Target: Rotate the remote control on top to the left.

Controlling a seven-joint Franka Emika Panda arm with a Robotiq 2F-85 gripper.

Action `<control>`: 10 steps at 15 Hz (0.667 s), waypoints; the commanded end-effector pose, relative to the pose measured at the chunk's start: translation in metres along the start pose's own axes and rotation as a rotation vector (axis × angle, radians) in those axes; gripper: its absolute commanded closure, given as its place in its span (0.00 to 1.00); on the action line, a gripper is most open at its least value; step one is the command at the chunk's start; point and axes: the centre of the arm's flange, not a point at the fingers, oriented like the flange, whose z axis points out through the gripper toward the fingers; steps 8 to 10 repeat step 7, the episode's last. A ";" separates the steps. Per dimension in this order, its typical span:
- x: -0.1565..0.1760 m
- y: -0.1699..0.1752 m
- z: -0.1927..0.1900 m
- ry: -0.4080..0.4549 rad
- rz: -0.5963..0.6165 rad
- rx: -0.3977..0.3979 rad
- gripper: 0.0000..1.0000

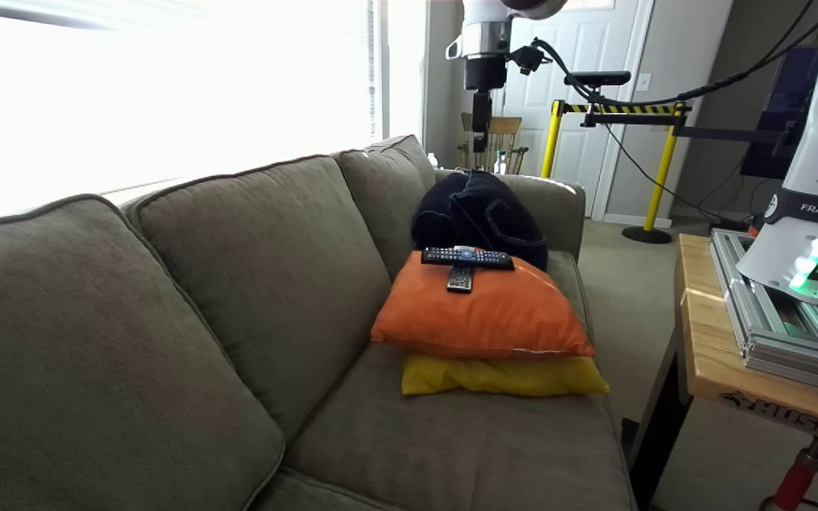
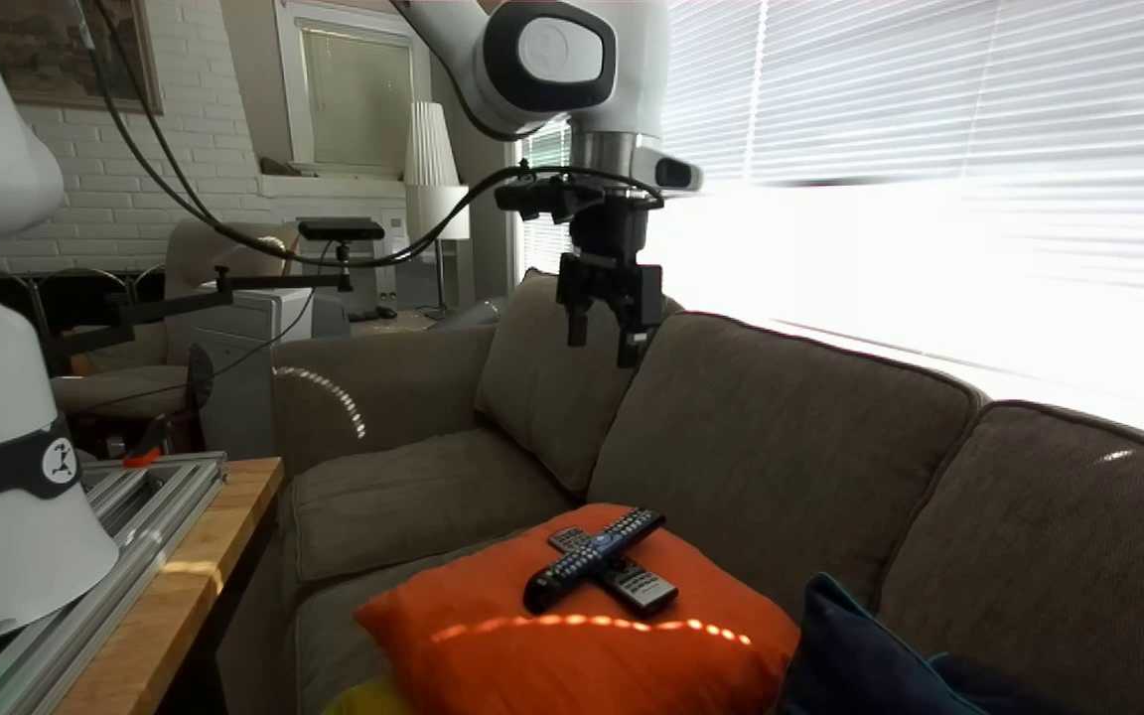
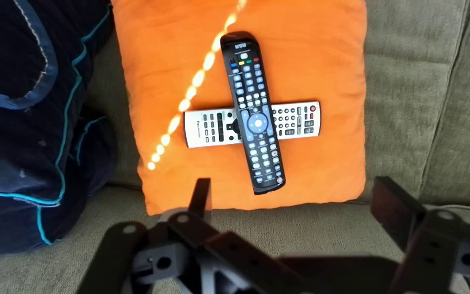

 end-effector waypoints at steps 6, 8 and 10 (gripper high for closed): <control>-0.004 0.004 -0.012 0.018 -0.002 -0.020 0.00; -0.004 0.004 -0.013 0.018 -0.002 -0.020 0.00; -0.004 0.004 -0.013 0.018 -0.002 -0.020 0.00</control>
